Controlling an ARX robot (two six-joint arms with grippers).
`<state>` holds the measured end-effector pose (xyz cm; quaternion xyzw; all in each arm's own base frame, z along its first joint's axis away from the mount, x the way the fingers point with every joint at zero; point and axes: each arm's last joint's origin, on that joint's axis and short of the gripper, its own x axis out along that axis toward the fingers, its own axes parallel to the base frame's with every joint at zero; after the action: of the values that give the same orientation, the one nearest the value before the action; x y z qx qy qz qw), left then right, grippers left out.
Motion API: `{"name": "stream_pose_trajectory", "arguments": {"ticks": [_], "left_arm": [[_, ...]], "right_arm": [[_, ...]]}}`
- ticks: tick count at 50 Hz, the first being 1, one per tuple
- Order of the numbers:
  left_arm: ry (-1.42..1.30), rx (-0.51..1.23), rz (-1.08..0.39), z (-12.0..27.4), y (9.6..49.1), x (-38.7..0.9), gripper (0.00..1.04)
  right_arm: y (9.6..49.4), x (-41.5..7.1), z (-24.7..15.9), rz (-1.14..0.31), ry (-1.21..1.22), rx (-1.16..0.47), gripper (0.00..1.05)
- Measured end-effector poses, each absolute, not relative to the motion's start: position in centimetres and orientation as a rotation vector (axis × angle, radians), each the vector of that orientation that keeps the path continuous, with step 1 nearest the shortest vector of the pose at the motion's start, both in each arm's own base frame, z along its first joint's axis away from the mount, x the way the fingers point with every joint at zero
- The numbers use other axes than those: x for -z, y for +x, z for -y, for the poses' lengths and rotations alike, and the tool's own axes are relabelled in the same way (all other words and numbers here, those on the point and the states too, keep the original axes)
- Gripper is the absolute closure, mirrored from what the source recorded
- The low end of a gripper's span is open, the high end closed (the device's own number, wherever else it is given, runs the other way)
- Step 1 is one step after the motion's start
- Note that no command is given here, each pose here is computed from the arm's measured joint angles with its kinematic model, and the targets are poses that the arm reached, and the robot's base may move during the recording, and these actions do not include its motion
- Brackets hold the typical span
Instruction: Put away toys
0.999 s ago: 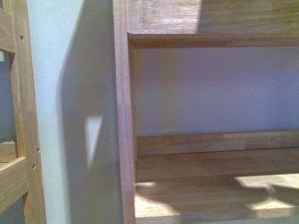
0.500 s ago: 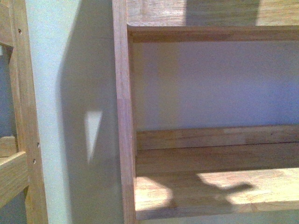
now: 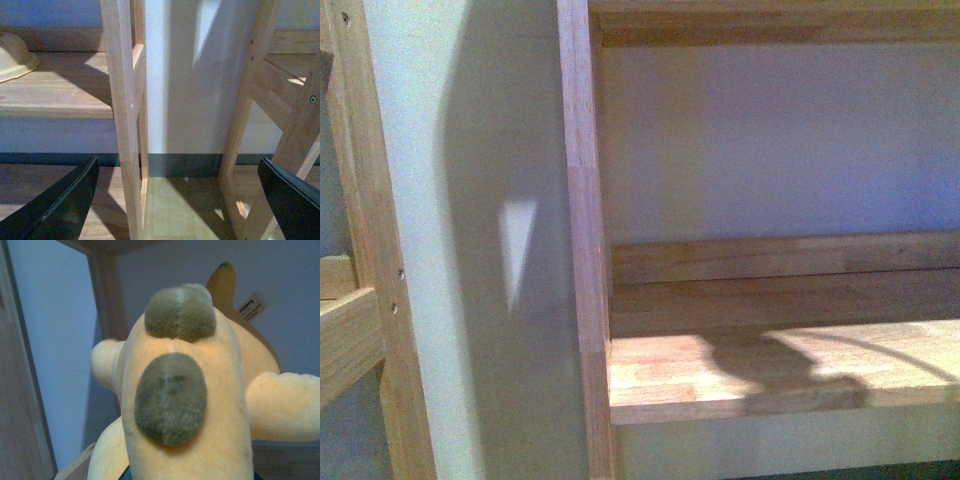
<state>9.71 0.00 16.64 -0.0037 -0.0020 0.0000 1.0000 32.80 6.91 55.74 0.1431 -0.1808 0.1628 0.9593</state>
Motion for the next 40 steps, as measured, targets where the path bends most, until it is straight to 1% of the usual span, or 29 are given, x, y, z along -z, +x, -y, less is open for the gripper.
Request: {"name": "stream_pose_trajectory", "arguments": {"ticks": [9, 14, 31, 40], "left_arm": [[-0.007, 0.000, 0.004, 0.0, 9.7, -16.6, 0.06], [-0.007, 0.000, 0.004, 0.0, 9.7, -16.6, 0.06], [-0.007, 0.000, 0.004, 0.0, 9.7, -16.6, 0.06], [-0.007, 0.000, 0.004, 0.0, 9.7, -16.6, 0.06]], "right_arm": [[36.1, -53.3, -8.7, 0.213, 0.370, -0.468, 0.97], [36.9, -52.3, -9.8, 0.165, 0.410, -0.525, 0.97], [37.4, -51.4, -11.8, 0.134, 0.530, -0.673, 0.97], [37.3, -51.0, -12.6, 0.114, 0.560, -0.702, 0.97]]}}
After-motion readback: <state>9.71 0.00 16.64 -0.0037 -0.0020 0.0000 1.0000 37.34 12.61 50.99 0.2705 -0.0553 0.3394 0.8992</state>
